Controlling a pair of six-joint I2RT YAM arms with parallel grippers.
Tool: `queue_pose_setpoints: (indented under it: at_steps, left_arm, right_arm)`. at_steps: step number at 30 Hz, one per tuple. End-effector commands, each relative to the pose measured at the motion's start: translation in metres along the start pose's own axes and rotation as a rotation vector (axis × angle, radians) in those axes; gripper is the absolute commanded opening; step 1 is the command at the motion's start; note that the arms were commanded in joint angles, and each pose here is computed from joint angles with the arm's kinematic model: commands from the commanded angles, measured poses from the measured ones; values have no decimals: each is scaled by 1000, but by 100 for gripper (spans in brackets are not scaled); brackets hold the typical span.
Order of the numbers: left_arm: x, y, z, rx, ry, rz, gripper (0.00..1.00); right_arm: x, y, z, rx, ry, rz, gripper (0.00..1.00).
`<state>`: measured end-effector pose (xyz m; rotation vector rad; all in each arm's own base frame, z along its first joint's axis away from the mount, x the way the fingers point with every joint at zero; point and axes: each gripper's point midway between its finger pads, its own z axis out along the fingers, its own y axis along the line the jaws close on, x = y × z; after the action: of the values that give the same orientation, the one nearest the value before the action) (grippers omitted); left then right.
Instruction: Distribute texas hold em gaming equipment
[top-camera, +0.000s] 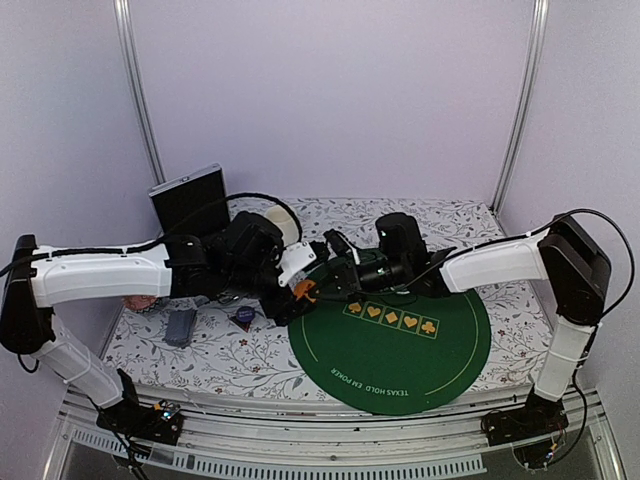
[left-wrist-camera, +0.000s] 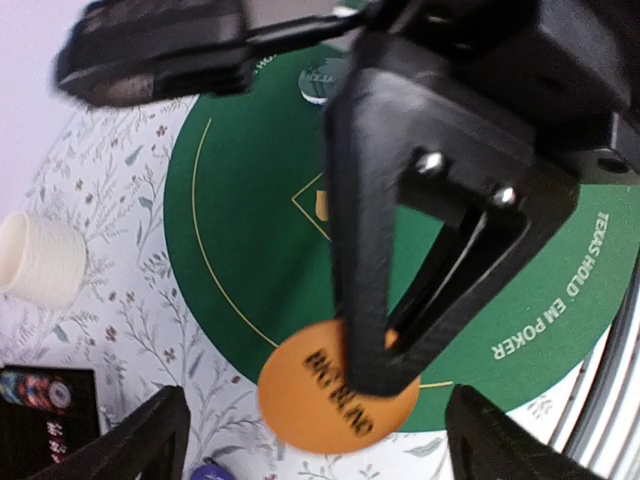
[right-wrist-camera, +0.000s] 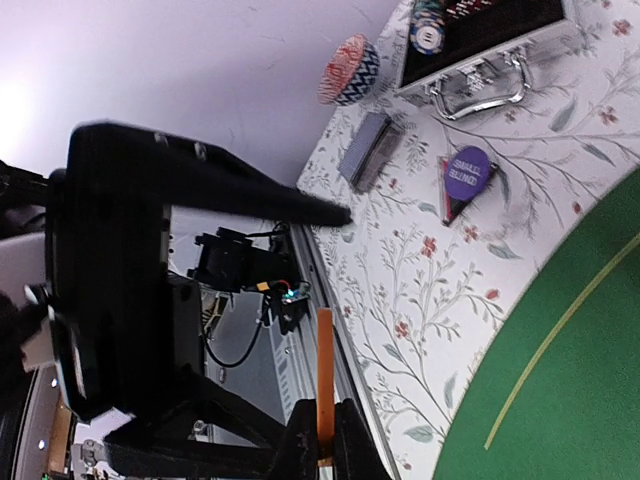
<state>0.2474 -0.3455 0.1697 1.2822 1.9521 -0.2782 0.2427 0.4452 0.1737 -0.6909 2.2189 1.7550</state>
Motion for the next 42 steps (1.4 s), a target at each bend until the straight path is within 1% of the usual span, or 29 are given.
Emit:
queue_pose_setpoints:
  at_steps: [1,4,6,8,10,12,13,16,21,27,30,32,36,40,42]
  left_arm:
    - [25,-9,1,43,101,-138,98]
    - [44,-3,-1,60,152,-258,98]
    - [62,14,-1,39,193,-370,98]
    - [92,39,0,-14,262,-517,98]
    - [131,65,-1,-94,351,-664,98]
    - [164,86,-7,-197,427,-736,97]
    - [174,93,-10,-232,447,-749,97]
    - [185,105,-8,-275,459,-746,98]
    - [185,89,19,-161,475,-741,96]
    - [203,89,29,-177,532,-687,94]
    - [198,91,38,-168,515,-683,93]
    - [193,91,43,-155,500,-675,90]
    - [195,89,49,-141,516,-663,80]
    - [194,87,51,-138,512,-646,76]
    - [193,85,53,-128,508,-643,71]
  right_arm:
    - [16,-43,-35,165,-30,31,2]
    - [39,-68,-46,262,10,77,2]
    - [50,-72,-48,274,35,77,2]
    - [58,-75,-53,288,39,87,2]
    - [58,-73,-57,310,33,79,2]
    - [58,-73,-62,338,27,72,2]
    - [58,-73,-64,344,26,65,2]
    - [57,-72,-64,343,27,54,2]
    - [58,-75,-64,353,38,52,2]
    - [63,-78,-65,360,42,54,2]
    - [64,-80,-62,352,53,59,2]
    - [63,-79,-61,344,57,59,2]
    - [62,-79,-60,346,58,57,2]
    - [62,-81,-61,349,61,55,2]
    - [63,-81,-60,347,66,54,2]
